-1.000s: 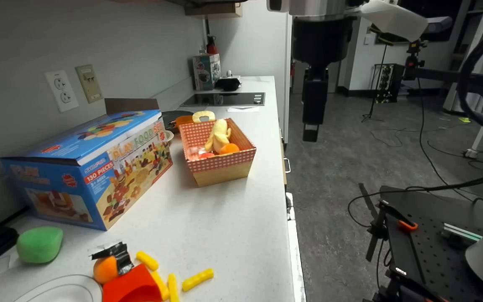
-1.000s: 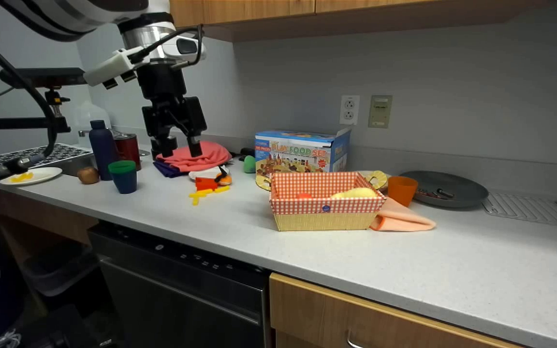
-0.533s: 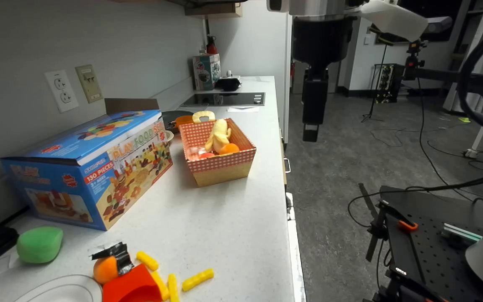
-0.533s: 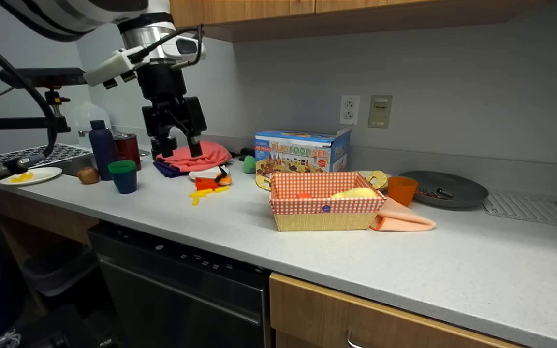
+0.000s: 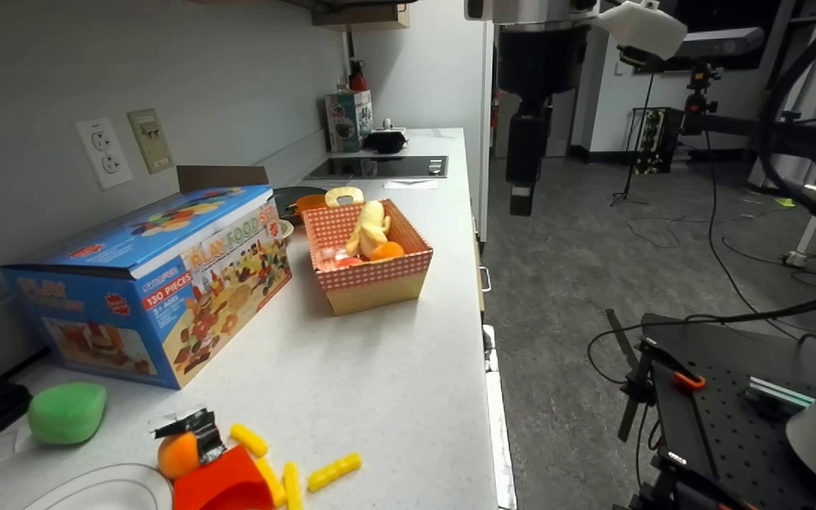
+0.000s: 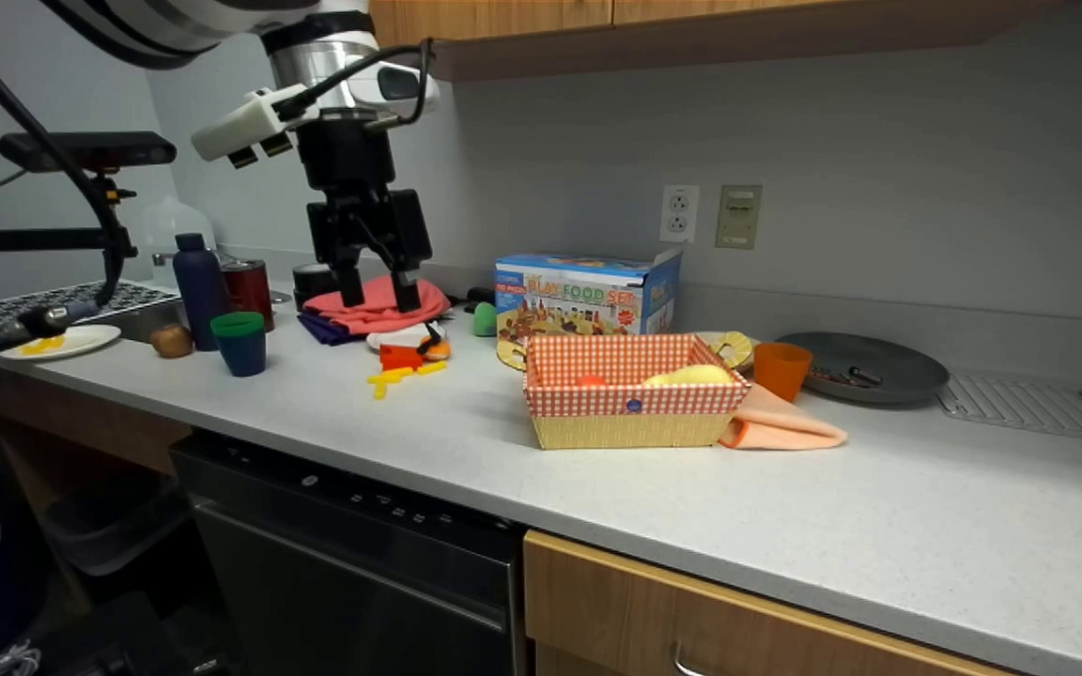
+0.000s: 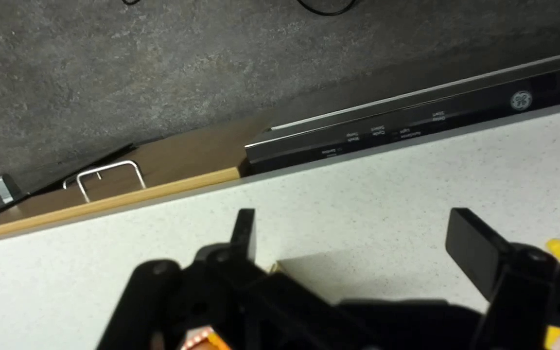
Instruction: Open the drawer, remove the toys inside then close the drawer
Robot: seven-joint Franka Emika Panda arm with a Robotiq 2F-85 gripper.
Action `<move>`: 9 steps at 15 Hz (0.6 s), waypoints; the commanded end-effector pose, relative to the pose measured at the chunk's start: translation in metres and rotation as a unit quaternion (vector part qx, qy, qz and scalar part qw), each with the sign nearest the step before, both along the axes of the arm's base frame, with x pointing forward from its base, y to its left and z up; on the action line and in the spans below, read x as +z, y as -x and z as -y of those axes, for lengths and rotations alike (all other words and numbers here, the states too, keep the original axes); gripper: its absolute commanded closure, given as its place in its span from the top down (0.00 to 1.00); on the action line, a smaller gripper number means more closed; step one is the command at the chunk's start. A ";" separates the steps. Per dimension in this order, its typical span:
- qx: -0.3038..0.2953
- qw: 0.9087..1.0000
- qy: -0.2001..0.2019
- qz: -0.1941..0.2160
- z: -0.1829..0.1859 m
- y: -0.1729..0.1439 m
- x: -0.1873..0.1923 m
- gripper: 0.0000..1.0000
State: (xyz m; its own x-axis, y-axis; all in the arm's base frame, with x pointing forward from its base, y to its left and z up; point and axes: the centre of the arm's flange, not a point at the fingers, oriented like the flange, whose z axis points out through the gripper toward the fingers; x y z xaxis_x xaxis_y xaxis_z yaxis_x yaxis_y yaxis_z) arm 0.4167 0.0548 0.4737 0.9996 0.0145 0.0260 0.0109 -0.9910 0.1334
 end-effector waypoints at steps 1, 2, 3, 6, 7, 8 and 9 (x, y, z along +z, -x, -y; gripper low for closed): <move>-0.056 0.998 -0.024 0.002 0.079 0.013 -0.005 1.00; -0.077 0.996 -0.033 -0.002 0.100 0.019 -0.007 1.00; -0.094 0.995 -0.038 -0.001 0.117 0.023 -0.009 1.00; -0.088 0.995 -0.034 -0.012 0.105 0.012 -0.011 1.00; -0.085 0.996 -0.032 -0.013 0.102 0.012 -0.011 1.00; -0.080 0.996 -0.029 -0.013 0.096 0.011 -0.011 1.00; -0.077 0.997 -0.028 -0.014 0.093 0.011 -0.012 1.00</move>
State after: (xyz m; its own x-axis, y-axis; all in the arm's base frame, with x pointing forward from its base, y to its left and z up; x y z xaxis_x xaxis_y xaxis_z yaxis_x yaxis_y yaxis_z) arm 0.4058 -0.0379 0.4622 0.9902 -0.1395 -0.0050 -0.1386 -0.9871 0.0798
